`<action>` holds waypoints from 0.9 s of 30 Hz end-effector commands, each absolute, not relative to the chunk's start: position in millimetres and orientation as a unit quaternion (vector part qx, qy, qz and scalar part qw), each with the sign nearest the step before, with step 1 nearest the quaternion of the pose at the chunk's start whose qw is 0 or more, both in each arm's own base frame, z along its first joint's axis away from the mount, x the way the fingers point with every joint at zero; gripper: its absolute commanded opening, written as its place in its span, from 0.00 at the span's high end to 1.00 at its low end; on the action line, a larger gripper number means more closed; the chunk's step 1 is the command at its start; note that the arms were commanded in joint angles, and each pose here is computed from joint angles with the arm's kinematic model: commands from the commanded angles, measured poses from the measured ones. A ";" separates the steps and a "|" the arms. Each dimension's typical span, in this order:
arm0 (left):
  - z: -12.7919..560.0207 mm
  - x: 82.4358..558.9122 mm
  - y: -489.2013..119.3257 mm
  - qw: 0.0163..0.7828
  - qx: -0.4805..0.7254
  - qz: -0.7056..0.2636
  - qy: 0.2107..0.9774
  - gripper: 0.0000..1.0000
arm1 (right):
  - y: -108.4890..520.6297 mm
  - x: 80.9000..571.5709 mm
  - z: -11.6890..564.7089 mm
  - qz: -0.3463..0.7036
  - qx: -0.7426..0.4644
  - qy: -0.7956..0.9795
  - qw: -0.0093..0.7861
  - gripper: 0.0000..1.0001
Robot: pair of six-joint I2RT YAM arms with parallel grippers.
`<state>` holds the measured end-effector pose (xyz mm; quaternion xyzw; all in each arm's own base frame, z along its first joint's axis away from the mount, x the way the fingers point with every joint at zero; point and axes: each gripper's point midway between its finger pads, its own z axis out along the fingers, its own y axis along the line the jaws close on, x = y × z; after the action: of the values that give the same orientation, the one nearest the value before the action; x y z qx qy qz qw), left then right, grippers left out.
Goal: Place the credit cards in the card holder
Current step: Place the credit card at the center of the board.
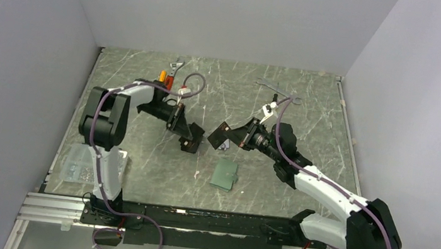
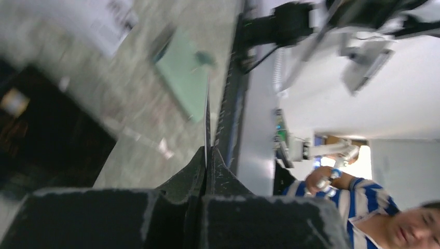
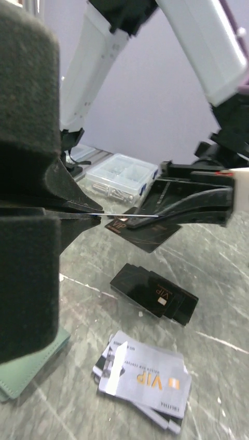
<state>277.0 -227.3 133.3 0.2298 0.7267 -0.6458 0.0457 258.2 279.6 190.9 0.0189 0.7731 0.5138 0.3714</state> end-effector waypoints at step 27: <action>34.8 324.7 -199.0 0.120 0.213 -0.333 0.911 0.72 | 230.9 235.1 130.4 0.401 0.044 0.853 0.332 1.00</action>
<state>321.3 -204.2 29.2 0.2033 0.8990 -0.3742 0.1017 240.1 237.4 143.6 0.0487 0.8325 0.4273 0.3494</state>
